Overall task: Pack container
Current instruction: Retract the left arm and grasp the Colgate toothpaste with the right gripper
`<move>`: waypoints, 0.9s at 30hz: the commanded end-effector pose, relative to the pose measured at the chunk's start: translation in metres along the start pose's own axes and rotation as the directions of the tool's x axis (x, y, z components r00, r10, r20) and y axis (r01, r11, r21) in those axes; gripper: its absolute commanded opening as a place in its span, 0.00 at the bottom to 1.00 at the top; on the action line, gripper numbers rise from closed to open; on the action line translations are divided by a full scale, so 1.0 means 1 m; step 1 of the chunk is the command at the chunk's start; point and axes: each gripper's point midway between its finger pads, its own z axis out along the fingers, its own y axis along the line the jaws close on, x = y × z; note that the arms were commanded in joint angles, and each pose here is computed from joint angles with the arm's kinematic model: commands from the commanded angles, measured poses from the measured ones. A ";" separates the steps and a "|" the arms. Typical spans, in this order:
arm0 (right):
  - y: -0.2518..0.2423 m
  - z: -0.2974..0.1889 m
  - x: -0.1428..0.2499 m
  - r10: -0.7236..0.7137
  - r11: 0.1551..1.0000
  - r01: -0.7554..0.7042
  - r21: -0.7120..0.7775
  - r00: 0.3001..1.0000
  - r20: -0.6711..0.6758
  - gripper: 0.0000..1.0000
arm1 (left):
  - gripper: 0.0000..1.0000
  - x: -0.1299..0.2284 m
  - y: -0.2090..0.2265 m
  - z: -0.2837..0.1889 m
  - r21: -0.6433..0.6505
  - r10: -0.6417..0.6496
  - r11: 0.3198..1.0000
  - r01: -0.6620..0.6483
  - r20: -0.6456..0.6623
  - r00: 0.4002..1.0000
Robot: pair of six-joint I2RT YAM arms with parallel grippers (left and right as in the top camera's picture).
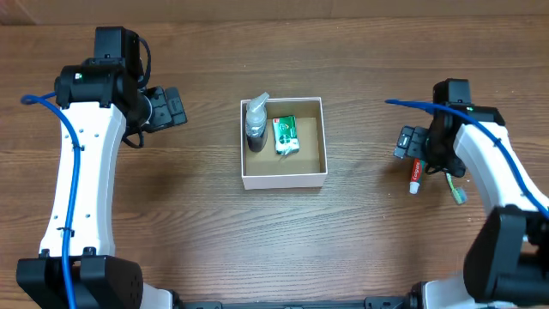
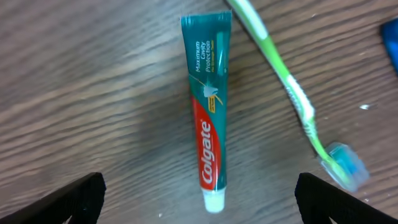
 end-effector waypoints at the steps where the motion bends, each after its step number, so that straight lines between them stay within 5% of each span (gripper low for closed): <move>1: 0.003 0.022 -0.002 -0.010 1.000 0.010 0.008 0.999 -0.045 1.00 | 1.00 0.004 -0.002 0.004 0.008 0.026 1.000 -0.026 -0.016 1.000; 27: 0.019 0.089 0.019 -0.076 0.996 0.066 -0.053 0.974 -0.214 1.00 | 1.00 0.006 -0.001 0.004 0.006 0.026 1.000 -0.026 -0.024 0.999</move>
